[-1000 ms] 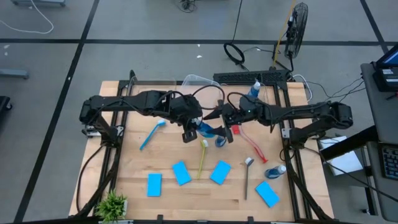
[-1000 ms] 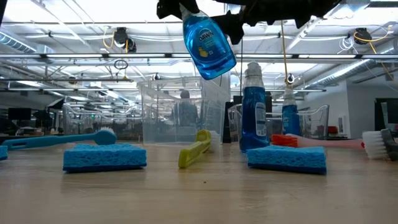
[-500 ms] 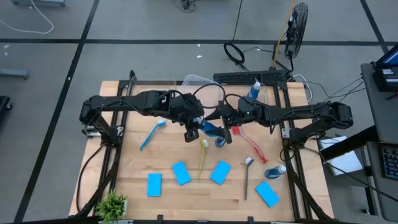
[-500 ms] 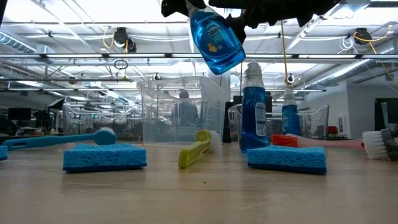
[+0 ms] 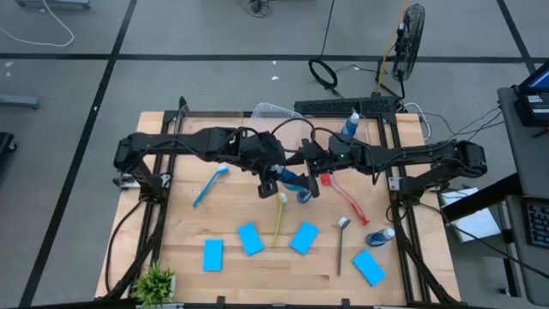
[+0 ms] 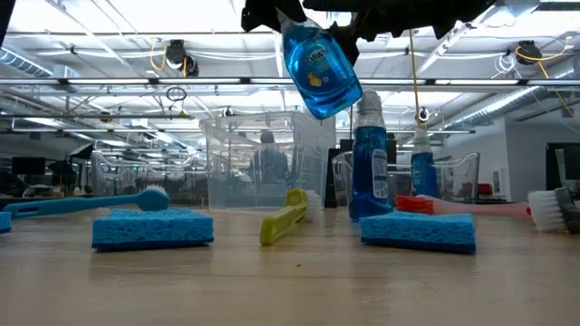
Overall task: Pick & Place Kitchen Sink Supplies
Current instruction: Put the blue soap dispenser into the right transparent bin
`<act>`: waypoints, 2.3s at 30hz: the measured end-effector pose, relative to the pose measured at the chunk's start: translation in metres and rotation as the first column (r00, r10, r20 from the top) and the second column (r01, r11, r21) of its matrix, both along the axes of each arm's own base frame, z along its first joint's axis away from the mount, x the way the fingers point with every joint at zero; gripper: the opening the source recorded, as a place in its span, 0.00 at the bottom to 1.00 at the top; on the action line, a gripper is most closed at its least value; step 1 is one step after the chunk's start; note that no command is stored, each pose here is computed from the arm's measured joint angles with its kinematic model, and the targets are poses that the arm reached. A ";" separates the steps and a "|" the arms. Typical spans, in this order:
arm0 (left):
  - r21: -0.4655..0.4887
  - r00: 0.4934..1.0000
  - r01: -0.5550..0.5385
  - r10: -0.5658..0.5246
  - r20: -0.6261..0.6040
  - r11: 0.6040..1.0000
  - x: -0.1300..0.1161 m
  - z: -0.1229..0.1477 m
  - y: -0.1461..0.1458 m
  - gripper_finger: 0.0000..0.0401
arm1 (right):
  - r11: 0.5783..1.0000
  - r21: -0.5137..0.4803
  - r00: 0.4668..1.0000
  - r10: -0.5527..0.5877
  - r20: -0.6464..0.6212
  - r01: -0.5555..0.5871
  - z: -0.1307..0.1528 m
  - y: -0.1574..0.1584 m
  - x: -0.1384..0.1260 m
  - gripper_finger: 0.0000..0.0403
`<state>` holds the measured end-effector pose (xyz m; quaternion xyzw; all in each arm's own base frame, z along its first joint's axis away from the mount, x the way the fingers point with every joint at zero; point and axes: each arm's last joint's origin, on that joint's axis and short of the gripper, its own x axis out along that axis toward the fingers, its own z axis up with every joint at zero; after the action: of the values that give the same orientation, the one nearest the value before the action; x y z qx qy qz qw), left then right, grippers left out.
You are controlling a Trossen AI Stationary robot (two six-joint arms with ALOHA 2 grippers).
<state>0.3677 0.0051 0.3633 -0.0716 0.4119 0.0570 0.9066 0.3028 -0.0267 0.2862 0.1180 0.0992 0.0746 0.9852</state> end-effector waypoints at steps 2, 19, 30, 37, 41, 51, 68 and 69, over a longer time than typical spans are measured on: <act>-0.002 1.000 0.002 -0.002 0.003 1.000 0.001 0.000 0.000 0.37 | 1.000 0.002 1.000 0.000 -0.016 0.000 -0.001 0.000 0.000 0.67; 0.008 1.000 0.000 0.000 0.002 1.000 -0.003 0.003 0.000 0.36 | 1.000 0.029 0.998 0.000 -0.059 0.002 -0.005 0.000 -0.001 0.50; 0.006 1.000 0.002 -0.002 0.001 1.000 -0.003 0.002 0.000 0.36 | 0.999 0.032 0.998 0.003 -0.060 -0.001 -0.005 0.000 -0.001 0.34; -0.004 1.000 0.010 -0.010 0.001 1.000 -0.003 0.002 0.000 0.36 | 0.999 0.033 0.998 0.000 -0.061 0.002 -0.005 0.000 -0.001 0.32; -0.004 1.000 0.010 -0.010 0.003 1.000 -0.003 0.003 0.000 0.41 | 0.999 0.053 0.998 -0.005 -0.064 0.008 -0.005 0.000 -0.001 0.32; 0.081 0.998 -0.061 0.059 0.030 0.995 -0.013 0.014 0.003 0.65 | 0.997 0.043 0.996 -0.066 -0.066 0.069 -0.004 -0.004 -0.004 0.28; 0.075 0.995 -0.093 0.090 0.034 0.993 -0.021 0.021 0.003 0.45 | 1.000 0.020 1.000 0.024 0.014 -0.024 0.007 -0.001 -0.006 0.10; 0.066 0.996 -0.093 0.092 0.007 0.993 -0.023 0.019 0.002 0.43 | 0.999 0.010 0.999 0.032 0.003 -0.032 0.005 -0.001 -0.006 0.11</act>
<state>0.3448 0.0072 0.3821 -0.0604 0.4042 0.1125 0.9057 0.2968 -0.0272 0.2916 0.1214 0.0991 0.0912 0.9834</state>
